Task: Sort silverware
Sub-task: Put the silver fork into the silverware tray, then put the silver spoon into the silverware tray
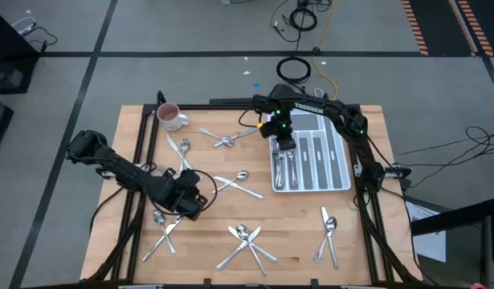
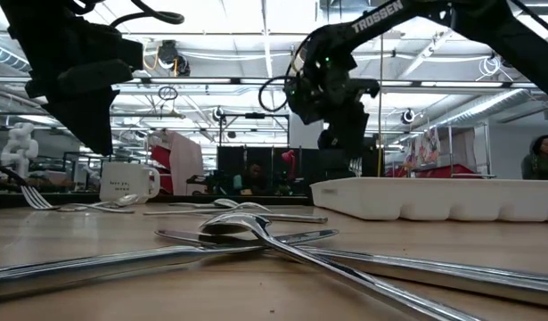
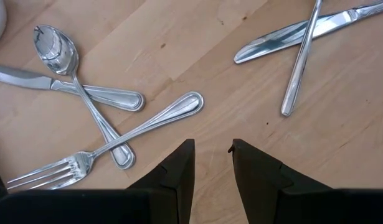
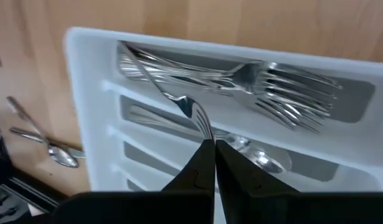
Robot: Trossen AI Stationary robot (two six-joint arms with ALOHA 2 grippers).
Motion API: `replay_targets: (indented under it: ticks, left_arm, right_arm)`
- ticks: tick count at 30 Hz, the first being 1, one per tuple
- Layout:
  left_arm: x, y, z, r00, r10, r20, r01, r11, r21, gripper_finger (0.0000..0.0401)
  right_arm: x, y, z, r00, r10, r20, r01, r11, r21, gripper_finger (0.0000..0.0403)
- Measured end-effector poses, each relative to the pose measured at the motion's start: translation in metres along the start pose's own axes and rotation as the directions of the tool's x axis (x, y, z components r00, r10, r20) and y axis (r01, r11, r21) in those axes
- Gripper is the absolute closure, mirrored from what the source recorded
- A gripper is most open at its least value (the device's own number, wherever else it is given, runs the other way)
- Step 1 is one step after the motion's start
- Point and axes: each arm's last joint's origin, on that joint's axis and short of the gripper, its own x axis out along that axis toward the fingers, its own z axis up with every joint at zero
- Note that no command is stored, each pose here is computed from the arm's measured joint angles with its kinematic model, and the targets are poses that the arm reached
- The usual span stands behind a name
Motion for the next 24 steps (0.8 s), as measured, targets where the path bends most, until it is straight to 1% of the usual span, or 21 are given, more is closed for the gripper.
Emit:
replay_targets:
  ticks: [5, 9, 11, 14, 18, 21, 24]
  left_arm:
    - [0.0, 0.0, 0.0, 1.0, 0.001, 0.001, -0.001, 1.0, 0.0, 0.0287]
    - [0.0, 0.0, 0.0, 1.0, 0.005, 0.015, -0.005, 1.0, 0.0, 0.0287]
    - [0.0, 0.0, 0.001, 1.0, 0.007, 0.023, -0.007, 1.0, 0.001, 0.0287]
    - [0.0, 0.0, 0.001, 0.999, 0.01, 0.034, -0.01, 1.0, 0.001, 0.0287]
    - [0.0, 0.0, 0.001, 0.999, 0.013, 0.046, -0.013, 1.0, 0.001, 0.0287]
    - [0.0, 0.0, 0.001, 0.999, 0.014, 0.047, -0.014, 1.0, 0.0, 0.0287]
    - [0.0, 0.0, 0.001, 0.999, 0.014, 0.047, -0.014, 1.0, 0.001, 0.0287]
  right_arm:
    - [0.004, -0.005, 0.001, 0.998, -0.056, -0.04, 0.056, 0.998, 0.004, 0.0403]
    - [0.004, -0.007, 0.003, 0.997, -0.068, -0.026, 0.068, 0.998, -0.008, 0.0402]
    - [0.004, -0.007, 0.003, 0.997, -0.073, -0.025, 0.073, 0.997, -0.011, 0.0395]
    - [0.004, -0.009, 0.003, 0.994, -0.102, -0.031, 0.102, 0.995, -0.012, 0.0368]
    - [0.004, -0.01, 0.003, 0.986, -0.154, -0.057, 0.153, 0.988, -0.013, 0.0313]
    - [0.003, -0.01, 0.004, 0.986, -0.157, -0.054, 0.158, 0.987, 0.008, 0.0277]
    - [-0.008, -0.003, 0.0, 0.986, -0.158, -0.053, 0.16, 0.987, 0.032, 0.026]
